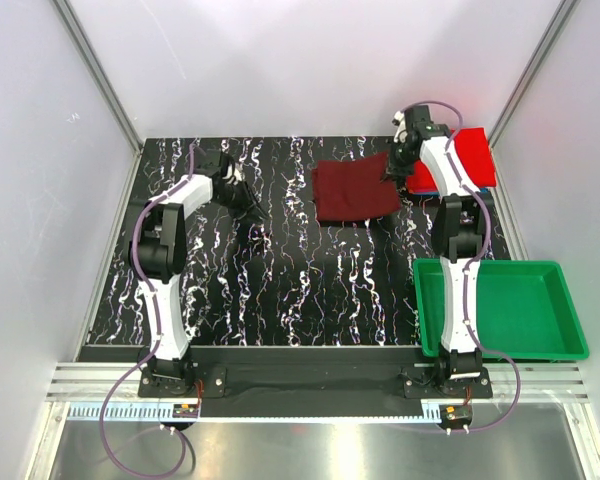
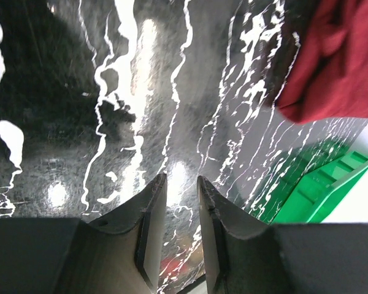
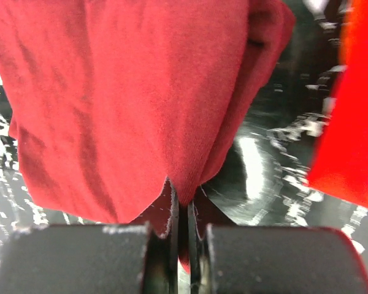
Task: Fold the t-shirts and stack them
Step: Neatly place the folded tshirt to the corner
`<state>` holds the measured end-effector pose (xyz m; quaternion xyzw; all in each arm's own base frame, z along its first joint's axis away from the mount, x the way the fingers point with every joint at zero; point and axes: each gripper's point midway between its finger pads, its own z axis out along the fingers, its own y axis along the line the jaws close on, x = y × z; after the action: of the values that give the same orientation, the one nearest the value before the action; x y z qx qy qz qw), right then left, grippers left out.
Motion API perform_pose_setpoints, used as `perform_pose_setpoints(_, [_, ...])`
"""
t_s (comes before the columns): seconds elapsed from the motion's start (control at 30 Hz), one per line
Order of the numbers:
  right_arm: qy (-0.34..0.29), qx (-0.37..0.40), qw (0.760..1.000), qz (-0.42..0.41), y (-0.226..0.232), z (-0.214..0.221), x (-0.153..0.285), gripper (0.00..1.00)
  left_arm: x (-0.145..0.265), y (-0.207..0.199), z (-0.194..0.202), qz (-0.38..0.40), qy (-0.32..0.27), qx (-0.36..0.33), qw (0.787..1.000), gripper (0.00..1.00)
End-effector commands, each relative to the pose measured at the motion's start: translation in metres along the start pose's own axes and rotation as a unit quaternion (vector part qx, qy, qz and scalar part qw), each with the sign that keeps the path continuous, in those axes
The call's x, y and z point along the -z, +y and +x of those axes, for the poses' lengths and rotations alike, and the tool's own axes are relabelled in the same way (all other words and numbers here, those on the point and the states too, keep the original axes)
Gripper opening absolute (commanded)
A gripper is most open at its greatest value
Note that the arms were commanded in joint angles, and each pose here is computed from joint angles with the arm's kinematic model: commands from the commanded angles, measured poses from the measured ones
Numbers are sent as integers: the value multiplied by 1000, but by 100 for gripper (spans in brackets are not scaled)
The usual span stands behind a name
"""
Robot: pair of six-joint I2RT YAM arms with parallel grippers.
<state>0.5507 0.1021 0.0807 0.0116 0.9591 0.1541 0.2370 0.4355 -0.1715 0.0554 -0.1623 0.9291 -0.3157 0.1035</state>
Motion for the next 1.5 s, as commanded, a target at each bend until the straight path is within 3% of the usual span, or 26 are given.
perform_pose_setpoints(0.0, [-90, 45, 994, 40, -9, -53, 72, 0, 25, -29, -8, 39, -33, -31, 998, 31])
perform_pose_setpoints(0.43, [-173, 95, 980, 33, 1, -88, 167, 0, 16, -29, 6, 46, -14, -28, 998, 30])
perform_pose_setpoints(0.7, [-239, 114, 964, 14, 18, -108, 223, 0, 31, -41, 9, 57, -25, -38, 997, 29])
perform_pose_setpoints(0.8, [-255, 100, 962, 4, -10, -120, 231, 0, 35, -43, 9, 57, -29, -42, 997, 29])
perform_pose_setpoints(0.97, [-244, 71, 966, -52, -58, -129, 202, 0, 36, -36, 11, 41, -28, -41, 998, 29])
perform_pose_setpoints(1.13, [-255, 34, 965, -45, -133, -136, 175, 0, 32, -33, 21, 26, -26, -38, 999, 29])
perform_pose_setpoints(1.27, [-249, -5, 967, -49, -181, -133, 135, 8, 25, -31, 30, 15, -14, -35, 999, 29])
perform_pose_setpoints(1.37, [-253, -39, 966, -40, -213, -130, 117, 8, 24, -29, 32, 3, -7, -35, 999, 29])
perform_pose_setpoints(1.4, [-255, -44, 966, -33, -221, -130, 111, 18, 25, -30, 30, 0, -11, -42, 999, 29])
perform_pose_setpoints(1.47, [-273, -47, 961, -15, -231, -138, 112, 27, 26, -29, 27, -8, -16, -45, 999, 29])
